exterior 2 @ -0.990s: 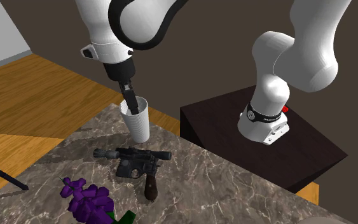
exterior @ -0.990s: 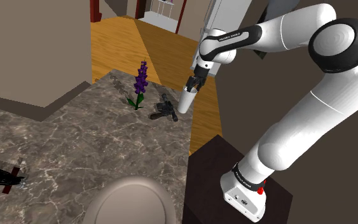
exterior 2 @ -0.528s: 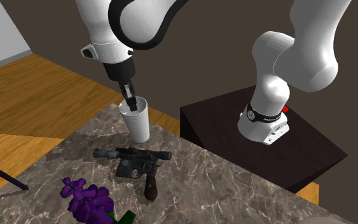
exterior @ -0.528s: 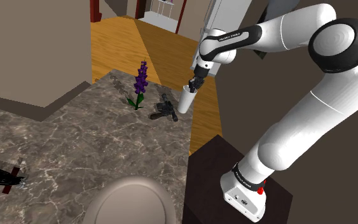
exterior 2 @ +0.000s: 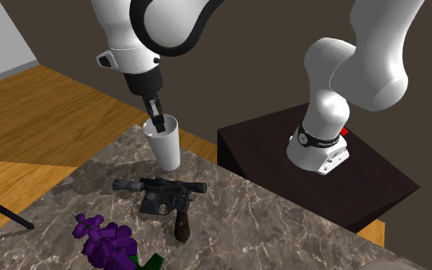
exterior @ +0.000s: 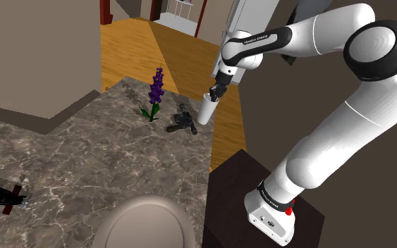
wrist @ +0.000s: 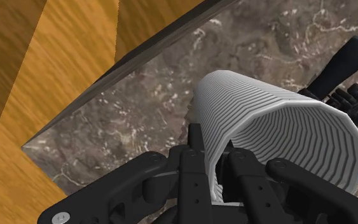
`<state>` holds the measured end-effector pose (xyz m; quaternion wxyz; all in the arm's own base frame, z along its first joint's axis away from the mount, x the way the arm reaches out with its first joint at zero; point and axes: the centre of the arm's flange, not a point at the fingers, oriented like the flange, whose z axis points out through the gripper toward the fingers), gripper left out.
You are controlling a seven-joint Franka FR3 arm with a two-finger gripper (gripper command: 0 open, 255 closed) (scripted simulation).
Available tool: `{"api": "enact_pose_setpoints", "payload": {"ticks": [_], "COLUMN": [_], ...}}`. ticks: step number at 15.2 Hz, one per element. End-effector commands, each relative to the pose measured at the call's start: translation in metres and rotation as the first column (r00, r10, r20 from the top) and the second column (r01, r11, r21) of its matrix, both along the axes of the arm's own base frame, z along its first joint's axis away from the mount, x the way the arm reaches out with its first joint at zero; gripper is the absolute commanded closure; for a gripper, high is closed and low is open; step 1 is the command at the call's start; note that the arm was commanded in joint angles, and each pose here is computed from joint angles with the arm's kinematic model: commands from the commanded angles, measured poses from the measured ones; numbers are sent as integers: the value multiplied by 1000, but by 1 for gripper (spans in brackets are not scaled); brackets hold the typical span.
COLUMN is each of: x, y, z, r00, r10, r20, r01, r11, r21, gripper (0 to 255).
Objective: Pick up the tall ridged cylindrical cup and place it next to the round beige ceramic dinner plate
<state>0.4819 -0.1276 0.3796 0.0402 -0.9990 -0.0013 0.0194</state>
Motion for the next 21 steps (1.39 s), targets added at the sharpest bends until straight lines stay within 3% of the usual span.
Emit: {"api": "enact_pose_setpoints", "payload": {"ticks": [1, 21], "x": [0, 0], "y": [0, 0], "z": [9, 115], "r00": [1000, 1000], "r10": [0, 0], "r20": [0, 0], "r01": [0, 0], "r11": [1000, 1000], "r21": [0, 0], "gripper": [255, 255]}}
